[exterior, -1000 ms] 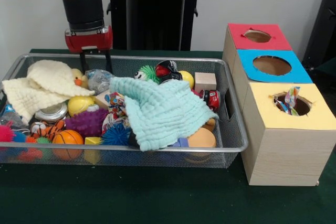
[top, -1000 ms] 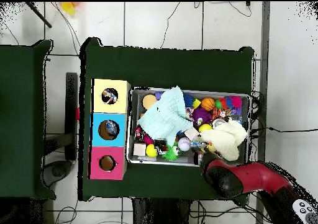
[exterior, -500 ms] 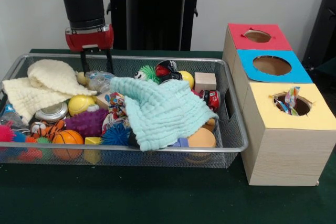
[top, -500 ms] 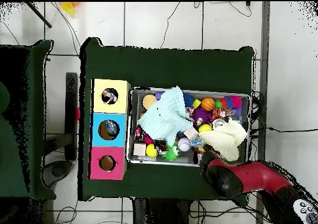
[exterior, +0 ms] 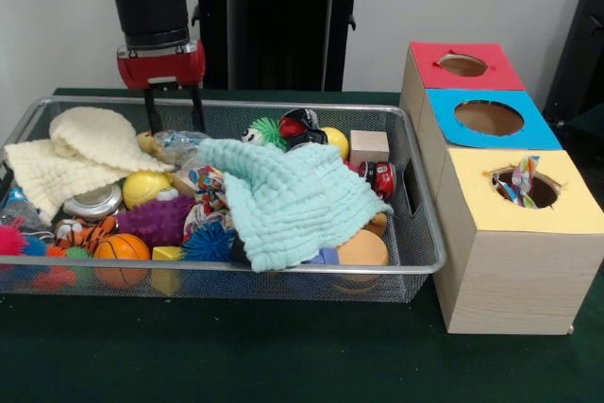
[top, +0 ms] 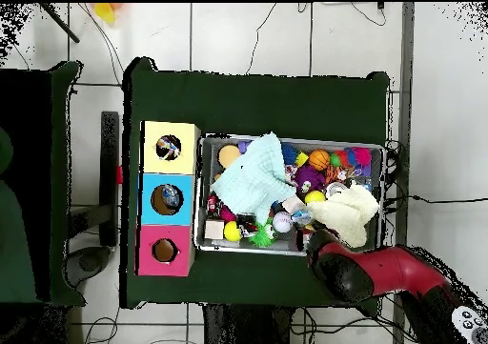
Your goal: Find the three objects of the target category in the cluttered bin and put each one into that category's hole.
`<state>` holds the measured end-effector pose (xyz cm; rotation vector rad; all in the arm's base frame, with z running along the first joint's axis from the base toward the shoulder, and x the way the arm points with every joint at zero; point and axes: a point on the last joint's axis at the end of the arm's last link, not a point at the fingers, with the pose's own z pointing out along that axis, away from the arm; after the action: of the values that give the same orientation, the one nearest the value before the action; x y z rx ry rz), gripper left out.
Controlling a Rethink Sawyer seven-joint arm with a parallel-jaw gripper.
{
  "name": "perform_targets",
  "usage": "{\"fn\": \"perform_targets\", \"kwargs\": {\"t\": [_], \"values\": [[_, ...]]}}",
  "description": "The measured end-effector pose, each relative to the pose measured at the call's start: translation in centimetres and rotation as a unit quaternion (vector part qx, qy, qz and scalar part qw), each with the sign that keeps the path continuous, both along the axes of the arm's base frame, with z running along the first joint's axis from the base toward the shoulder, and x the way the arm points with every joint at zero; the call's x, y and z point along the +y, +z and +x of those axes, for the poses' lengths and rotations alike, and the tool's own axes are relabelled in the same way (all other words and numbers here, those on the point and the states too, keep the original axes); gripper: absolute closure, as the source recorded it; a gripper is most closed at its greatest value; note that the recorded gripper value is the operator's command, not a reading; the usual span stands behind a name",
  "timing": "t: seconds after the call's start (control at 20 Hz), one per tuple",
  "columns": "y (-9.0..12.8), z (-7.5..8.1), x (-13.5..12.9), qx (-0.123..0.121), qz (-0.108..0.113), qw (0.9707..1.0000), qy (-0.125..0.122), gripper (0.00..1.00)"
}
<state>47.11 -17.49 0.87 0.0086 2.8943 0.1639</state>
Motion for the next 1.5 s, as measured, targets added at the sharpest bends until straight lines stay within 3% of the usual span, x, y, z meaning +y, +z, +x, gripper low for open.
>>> {"fn": "perform_targets", "kwargs": {"t": [0.65,1.2,1.5], "values": [[3.4,4.0,2.1,-0.022,0.007,0.9997,-0.006,0.0],[2.0,4.2,4.7,-0.013,0.029,0.9995,0.007,0.0],[0.2,4.5,5.7,-0.011,0.034,0.9992,0.02,0.0]]}}
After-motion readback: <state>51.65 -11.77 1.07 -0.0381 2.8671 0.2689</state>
